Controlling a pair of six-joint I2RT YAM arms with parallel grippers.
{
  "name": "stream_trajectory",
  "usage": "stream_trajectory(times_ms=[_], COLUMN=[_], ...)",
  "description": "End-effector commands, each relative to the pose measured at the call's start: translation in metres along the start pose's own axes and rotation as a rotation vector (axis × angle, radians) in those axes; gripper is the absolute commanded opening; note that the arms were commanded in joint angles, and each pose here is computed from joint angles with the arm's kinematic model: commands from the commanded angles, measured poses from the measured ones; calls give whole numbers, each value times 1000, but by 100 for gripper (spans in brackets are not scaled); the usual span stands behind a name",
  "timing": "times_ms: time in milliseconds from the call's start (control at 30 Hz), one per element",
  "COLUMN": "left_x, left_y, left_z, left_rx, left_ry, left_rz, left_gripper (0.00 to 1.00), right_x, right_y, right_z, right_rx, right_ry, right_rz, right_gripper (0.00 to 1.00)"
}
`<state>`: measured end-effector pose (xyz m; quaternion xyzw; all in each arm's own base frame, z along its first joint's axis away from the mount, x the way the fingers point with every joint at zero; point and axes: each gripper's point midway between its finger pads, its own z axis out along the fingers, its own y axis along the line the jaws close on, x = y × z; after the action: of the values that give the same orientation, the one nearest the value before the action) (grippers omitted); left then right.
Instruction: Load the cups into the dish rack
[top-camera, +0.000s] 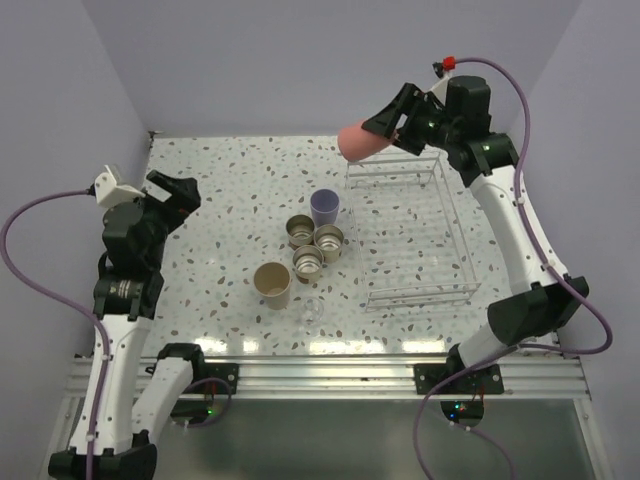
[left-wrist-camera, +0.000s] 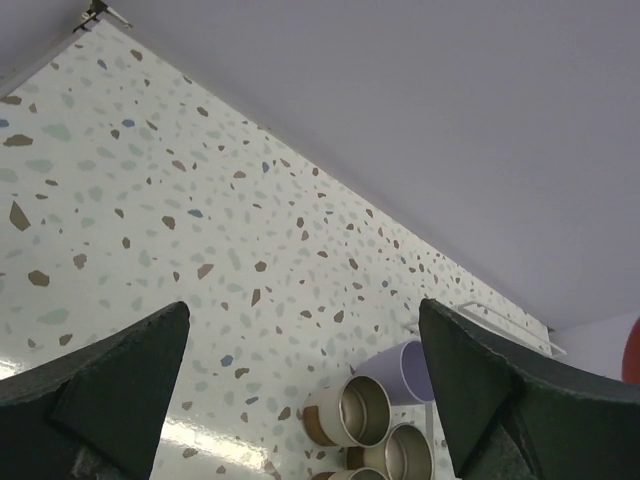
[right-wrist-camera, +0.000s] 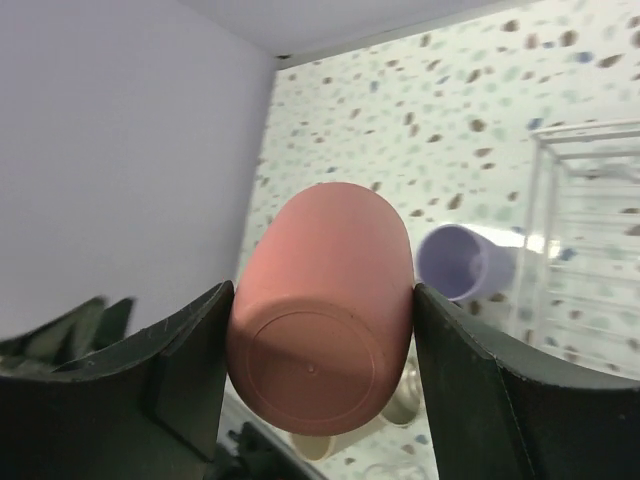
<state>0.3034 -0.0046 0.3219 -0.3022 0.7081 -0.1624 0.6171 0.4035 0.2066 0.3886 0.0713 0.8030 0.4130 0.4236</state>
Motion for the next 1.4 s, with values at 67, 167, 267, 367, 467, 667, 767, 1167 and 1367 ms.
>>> stream_trajectory(times_ms=[67, 167, 267, 367, 467, 667, 767, 1167, 1367], left_x=[-4, -8, -10, 2, 14, 30, 33, 45, 43], left_y=[1, 29, 40, 42, 39, 27, 21, 21, 20], left_z=[-7, -9, -23, -31, -34, -41, -46, -55, -63], left_rx=[18, -154, -206, -191, -173, -110, -68, -63, -54], left_ry=[10, 27, 23, 87, 172, 297, 319, 437, 436], left_rz=[158, 252, 315, 337, 351, 357, 356, 384, 389], left_gripper=[100, 100, 100, 100, 100, 100, 100, 100, 100], right_x=[-27, -30, -29, -25, -20, 11, 25, 55, 62], right_y=[-55, -79, -111, -134, -142, -159, -166, -200, -209], right_z=[-7, 2, 11, 23, 30, 58, 72, 121, 134], right_rx=[321, 429, 561, 652, 697, 729, 720, 723, 728], right_ry=[-44, 0, 54, 95, 119, 171, 159, 173, 172], right_rz=[-180, -231, -261, -279, -315, -317, -301, -240, -227], right_gripper=[0, 0, 0, 0, 0, 0, 0, 0, 0])
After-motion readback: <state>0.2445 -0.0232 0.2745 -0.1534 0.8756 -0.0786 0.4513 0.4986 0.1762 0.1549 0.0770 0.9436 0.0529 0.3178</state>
